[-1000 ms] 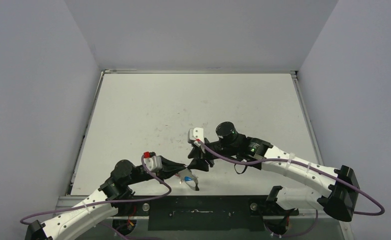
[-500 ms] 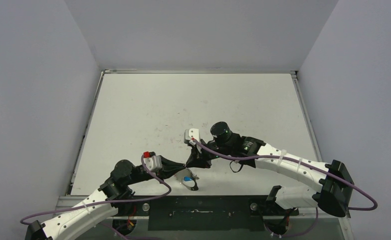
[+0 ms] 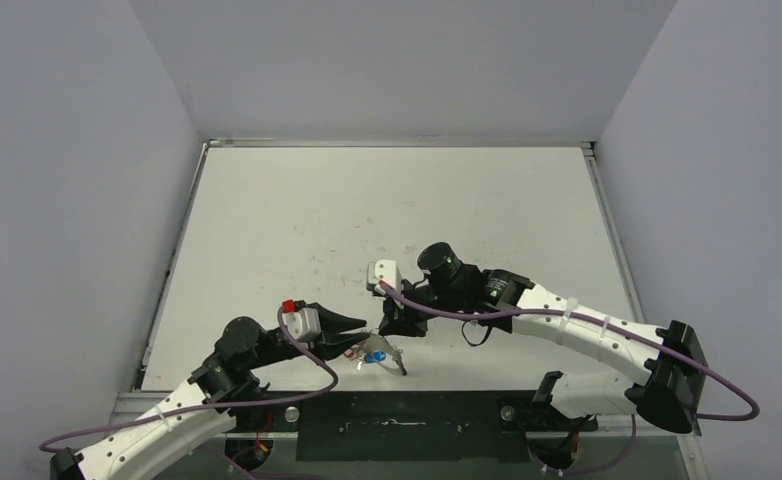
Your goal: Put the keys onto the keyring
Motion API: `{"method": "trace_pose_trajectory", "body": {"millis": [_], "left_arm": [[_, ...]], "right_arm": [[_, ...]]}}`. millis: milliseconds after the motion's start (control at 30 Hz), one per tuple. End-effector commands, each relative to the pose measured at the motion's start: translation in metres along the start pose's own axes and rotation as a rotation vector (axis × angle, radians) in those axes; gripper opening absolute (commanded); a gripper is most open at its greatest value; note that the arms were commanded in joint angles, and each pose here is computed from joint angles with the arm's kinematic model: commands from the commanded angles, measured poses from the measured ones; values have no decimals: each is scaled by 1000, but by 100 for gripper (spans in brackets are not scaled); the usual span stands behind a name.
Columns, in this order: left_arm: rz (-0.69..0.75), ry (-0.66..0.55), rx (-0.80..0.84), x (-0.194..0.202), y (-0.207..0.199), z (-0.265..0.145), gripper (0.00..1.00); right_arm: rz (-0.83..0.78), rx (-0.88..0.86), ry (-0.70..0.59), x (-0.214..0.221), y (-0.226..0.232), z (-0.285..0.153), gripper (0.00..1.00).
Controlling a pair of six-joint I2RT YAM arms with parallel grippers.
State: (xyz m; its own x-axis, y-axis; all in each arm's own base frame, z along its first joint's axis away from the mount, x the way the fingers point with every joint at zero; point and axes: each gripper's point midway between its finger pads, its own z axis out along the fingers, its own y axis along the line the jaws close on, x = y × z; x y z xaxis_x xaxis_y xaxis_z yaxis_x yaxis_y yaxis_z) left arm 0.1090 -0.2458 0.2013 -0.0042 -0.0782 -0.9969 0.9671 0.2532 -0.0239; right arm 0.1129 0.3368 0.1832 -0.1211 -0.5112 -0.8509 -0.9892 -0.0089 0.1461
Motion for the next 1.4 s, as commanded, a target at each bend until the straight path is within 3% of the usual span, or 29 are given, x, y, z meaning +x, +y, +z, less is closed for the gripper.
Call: {"method": "trace_pose_trajectory", "body": {"millis": [0,367,667,867,1367], "left_arm": [[41,-13,-39,-28,5,-2,25],[65,228,-16,-6,6,-9,29],[82,221,17,-5,5,-1,29],[70,193,61,-4,0,6,21],[76,294,94,18,-2,3,9]], "right_arm": [[-61,53,44,-18,-3,-10,0],[-15,117,171,-25,-8,-9,0],[-1,104,198,-30,-2,4,0],[-4,98,197,-31,0,10,0],[-5,102,177,-34,0,12,0]]}}
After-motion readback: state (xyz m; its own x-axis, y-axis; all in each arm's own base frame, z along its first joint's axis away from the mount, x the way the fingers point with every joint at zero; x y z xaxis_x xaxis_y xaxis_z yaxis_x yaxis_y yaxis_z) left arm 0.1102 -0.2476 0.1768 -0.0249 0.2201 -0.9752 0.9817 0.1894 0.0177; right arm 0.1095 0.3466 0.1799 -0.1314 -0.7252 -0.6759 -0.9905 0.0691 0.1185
